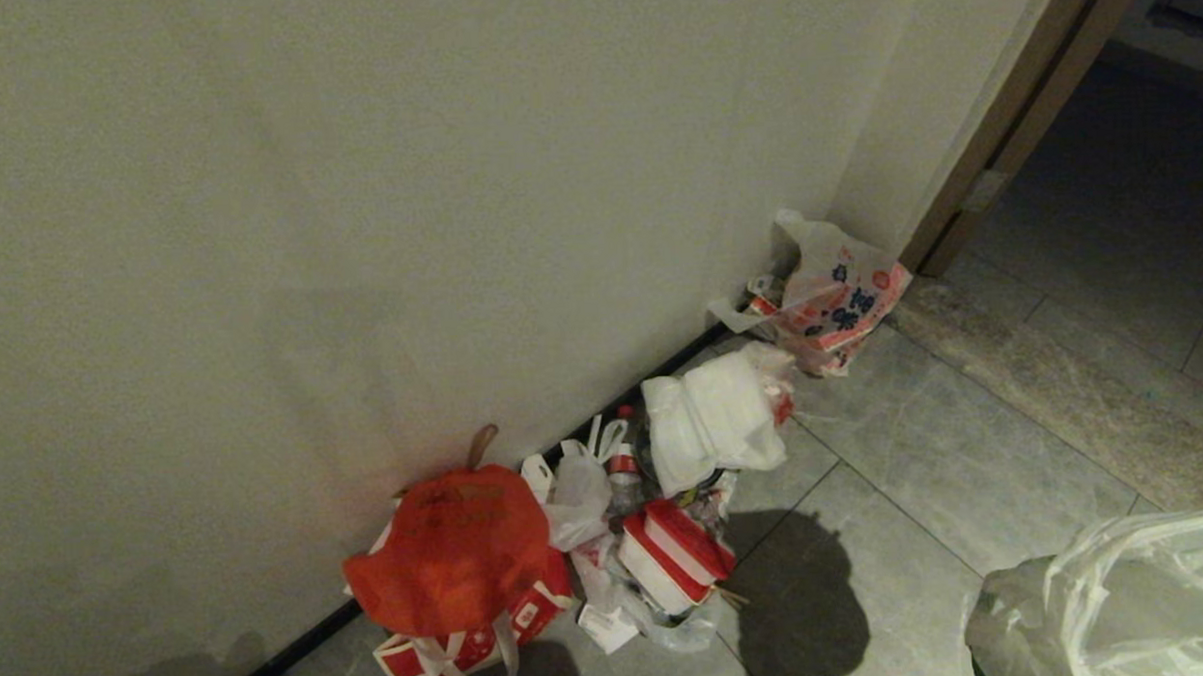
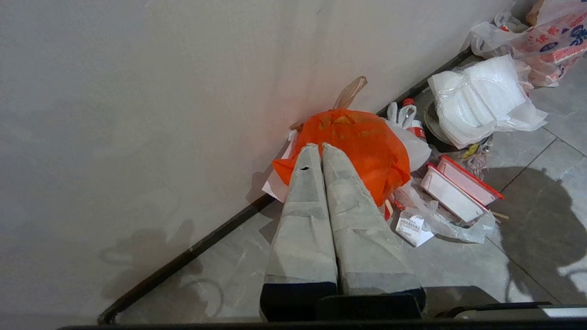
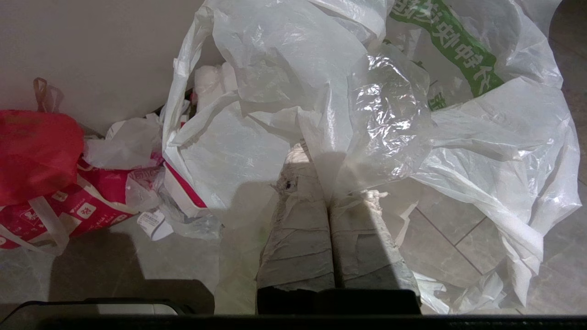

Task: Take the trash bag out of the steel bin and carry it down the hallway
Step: Put the trash bag at the door

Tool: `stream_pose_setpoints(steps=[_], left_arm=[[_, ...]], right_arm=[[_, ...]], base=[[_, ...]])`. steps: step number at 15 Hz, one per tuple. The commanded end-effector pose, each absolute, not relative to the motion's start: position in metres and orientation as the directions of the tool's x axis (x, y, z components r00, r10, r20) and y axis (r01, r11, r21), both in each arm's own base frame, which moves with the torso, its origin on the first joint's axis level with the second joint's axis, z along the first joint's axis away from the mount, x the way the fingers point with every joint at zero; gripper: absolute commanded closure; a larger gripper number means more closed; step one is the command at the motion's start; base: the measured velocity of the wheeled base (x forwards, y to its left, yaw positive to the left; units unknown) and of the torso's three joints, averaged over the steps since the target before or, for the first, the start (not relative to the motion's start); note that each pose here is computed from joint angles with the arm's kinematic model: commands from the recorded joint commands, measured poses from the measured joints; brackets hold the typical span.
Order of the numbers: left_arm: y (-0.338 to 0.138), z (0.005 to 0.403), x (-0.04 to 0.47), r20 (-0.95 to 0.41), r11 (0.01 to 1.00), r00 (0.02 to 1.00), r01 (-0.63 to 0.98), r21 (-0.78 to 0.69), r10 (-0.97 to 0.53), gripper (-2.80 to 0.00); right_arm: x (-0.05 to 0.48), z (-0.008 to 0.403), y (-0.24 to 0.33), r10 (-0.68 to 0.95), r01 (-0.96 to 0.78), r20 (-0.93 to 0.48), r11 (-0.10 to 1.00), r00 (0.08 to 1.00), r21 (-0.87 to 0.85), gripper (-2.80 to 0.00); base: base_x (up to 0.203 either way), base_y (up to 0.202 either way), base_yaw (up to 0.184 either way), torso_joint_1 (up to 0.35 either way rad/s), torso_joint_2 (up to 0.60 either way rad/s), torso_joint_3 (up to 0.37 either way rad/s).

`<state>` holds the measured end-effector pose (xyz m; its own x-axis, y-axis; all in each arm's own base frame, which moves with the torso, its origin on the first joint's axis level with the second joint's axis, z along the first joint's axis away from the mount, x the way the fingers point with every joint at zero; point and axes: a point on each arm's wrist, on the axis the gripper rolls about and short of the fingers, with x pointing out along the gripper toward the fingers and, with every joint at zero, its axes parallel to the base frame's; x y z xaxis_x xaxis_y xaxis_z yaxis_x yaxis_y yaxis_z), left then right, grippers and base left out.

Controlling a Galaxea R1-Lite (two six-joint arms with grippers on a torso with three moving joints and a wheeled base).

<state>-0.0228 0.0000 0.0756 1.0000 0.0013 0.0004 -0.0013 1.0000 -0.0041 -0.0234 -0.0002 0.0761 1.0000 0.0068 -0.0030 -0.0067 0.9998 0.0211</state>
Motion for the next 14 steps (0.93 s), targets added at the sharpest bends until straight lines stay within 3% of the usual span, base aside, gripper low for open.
stream_pose_setpoints(steps=[1, 14], left_arm=[[0.0, 0.0755, -0.0228, 0.0, 1.0, 1.0, -0.002, -0.005, 0.002, 0.0], [0.0, 0.0755, -0.0228, 0.0, 1.0, 1.0, -0.002, -0.005, 0.002, 0.0]], right_arm=[[-0.0233, 0.0761, -0.0002, 0.008, -0.007, -0.005, 1.0, 1.0, 0.021, 0.0], [-0.0233, 0.0761, -0.0002, 0.008, -0.008, -0.005, 1.0, 1.0, 0.02, 0.0]], base=[[0.0, 0.0, 0.0, 0.0, 0.0, 0.0], [0.0, 0.0, 0.0, 0.0, 0.0, 0.0]])
